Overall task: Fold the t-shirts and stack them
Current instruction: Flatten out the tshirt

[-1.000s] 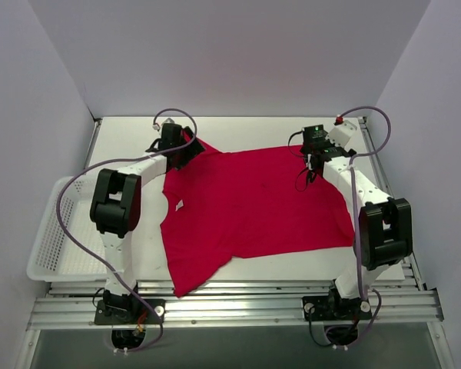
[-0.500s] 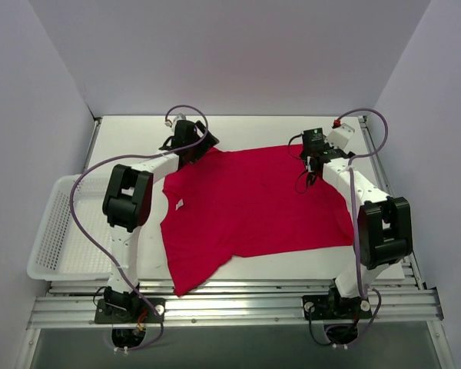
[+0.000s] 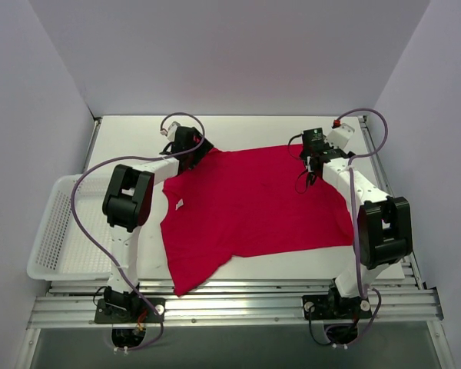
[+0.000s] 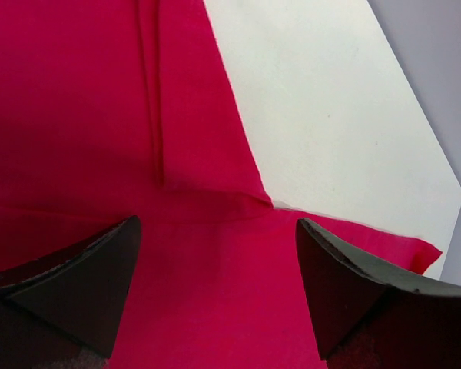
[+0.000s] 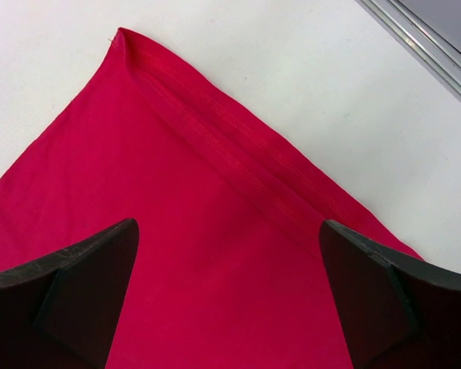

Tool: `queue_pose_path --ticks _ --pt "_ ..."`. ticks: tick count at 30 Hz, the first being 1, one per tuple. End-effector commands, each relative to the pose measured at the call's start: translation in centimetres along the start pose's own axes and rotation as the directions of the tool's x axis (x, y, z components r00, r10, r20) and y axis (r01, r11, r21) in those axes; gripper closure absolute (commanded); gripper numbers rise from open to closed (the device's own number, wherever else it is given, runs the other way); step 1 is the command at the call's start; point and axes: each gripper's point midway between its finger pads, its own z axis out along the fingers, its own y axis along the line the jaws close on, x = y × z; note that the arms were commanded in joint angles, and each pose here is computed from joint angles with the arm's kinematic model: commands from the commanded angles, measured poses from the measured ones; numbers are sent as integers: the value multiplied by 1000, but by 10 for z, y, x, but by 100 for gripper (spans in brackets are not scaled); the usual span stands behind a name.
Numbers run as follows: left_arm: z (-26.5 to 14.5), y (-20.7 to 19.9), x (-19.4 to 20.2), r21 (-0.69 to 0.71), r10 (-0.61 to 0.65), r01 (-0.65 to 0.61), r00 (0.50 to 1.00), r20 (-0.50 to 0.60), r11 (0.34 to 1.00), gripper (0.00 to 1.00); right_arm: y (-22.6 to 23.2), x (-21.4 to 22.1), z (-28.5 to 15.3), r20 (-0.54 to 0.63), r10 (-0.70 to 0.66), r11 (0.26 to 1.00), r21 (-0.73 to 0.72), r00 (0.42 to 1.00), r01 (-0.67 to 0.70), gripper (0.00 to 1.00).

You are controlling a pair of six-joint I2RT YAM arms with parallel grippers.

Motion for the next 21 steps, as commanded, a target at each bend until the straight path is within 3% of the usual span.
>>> queue_pose_path --ticks 1,21 --pt "-5 -16 -22 39 -47 44 996 77 998 10 -2 -2 -4 14 -6 1000 4 1000 6 0" --pt "20 -13 -19 24 -63 61 995 84 998 14 6 7 -3 12 -40 999 8 999 40 0"
